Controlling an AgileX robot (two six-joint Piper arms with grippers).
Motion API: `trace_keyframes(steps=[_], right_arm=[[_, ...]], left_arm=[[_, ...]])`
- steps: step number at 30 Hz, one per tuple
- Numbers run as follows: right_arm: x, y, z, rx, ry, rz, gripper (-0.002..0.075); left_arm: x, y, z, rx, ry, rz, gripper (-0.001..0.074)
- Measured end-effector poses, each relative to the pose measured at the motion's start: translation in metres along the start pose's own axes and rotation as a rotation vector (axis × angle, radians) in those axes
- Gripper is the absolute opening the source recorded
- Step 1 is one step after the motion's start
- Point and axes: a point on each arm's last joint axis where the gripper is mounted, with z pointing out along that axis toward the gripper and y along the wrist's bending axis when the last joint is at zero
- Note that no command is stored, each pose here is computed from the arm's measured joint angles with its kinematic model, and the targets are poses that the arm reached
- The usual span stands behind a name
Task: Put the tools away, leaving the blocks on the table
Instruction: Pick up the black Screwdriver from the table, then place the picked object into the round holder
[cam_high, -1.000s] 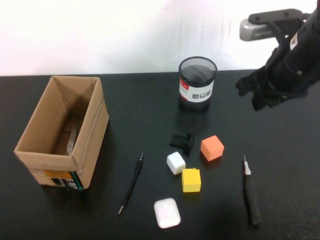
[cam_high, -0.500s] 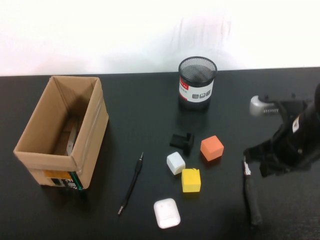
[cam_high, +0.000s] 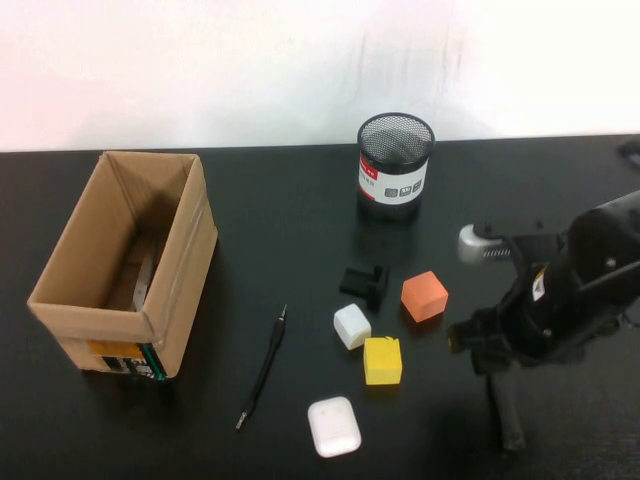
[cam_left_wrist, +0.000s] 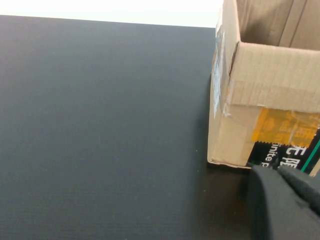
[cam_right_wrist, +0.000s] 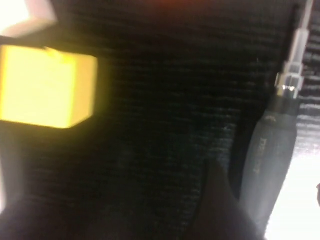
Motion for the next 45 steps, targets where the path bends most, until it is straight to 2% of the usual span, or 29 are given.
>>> trace_keyframes(steps=[11, 15, 20, 26, 38, 43, 45], right_arm=[[0.006, -0.003, 0.046, 0.046, 0.128, 0.019, 0.0344], [0.008, -0.004, 0.056, 0.054, 0.164, -0.067, 0.0243], [0.010, -0.005, 0.060, 0.055, 0.179, -0.074, 0.0003], [0.007, -0.003, 0.052, 0.042, 0.154, -0.102, -0.0008], [-0.019, 0.007, -0.039, -0.086, -0.319, -0.164, -0.0008], [-0.028, 0.012, -0.080, -0.129, -0.589, -0.252, -0.0008], [-0.031, 0.019, -0.098, -0.144, -0.733, -0.332, -0.0008]], left_arm=[[0.000, 0.000, 0.000, 0.000, 0.000, 0.000, -0.0004], [0.000, 0.000, 0.000, 0.000, 0.000, 0.000, -0.0004], [0.000, 0.000, 0.000, 0.000, 0.000, 0.000, -0.0004], [0.000, 0.000, 0.000, 0.000, 0.000, 0.000, -0.0004], [0.000, 0.000, 0.000, 0.000, 0.000, 0.000, -0.0004], [0.000, 0.000, 0.000, 0.000, 0.000, 0.000, -0.0004], [0.000, 0.000, 0.000, 0.000, 0.000, 0.000, -0.0004]])
